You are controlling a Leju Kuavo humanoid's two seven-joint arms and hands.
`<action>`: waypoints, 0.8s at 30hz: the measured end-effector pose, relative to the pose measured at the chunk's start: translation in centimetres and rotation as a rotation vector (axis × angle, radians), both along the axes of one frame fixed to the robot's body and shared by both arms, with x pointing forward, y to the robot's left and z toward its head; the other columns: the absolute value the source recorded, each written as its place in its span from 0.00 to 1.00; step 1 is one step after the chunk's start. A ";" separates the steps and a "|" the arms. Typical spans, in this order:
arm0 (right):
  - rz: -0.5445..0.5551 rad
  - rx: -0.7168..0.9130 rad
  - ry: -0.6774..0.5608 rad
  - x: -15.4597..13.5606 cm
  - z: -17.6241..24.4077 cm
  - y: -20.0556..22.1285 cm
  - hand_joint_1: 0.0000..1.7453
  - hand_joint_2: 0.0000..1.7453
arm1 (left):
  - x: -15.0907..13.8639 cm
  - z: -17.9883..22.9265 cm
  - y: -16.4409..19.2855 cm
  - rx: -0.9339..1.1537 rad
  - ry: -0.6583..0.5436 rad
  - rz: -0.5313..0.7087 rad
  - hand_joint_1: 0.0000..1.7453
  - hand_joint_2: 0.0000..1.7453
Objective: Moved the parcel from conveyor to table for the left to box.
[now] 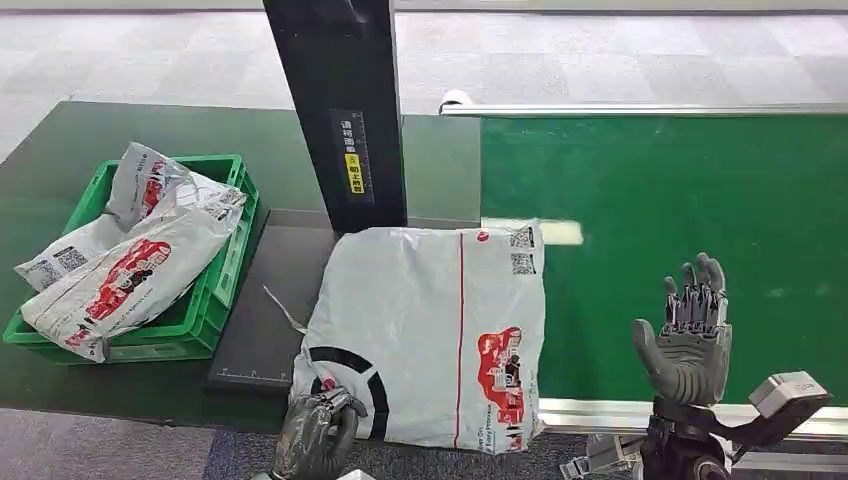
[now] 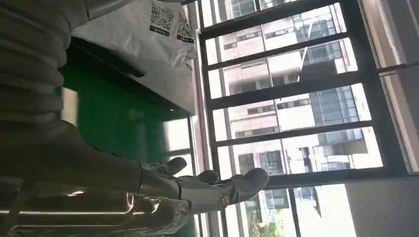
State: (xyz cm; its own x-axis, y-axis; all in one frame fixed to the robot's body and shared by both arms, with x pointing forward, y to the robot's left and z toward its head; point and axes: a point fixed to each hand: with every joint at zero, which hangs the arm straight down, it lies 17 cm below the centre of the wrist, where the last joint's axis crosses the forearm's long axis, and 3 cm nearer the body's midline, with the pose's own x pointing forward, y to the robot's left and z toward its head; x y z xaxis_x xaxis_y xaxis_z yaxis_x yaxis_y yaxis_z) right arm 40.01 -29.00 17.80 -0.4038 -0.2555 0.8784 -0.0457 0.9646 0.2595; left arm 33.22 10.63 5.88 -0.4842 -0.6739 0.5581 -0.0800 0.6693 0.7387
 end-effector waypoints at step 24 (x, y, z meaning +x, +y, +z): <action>0.002 -0.001 0.016 -0.1 -0.4 0.1 0.00 1.00 | 1.7 5.4 3.1 -0.195 -0.091 0.077 1.00 1.00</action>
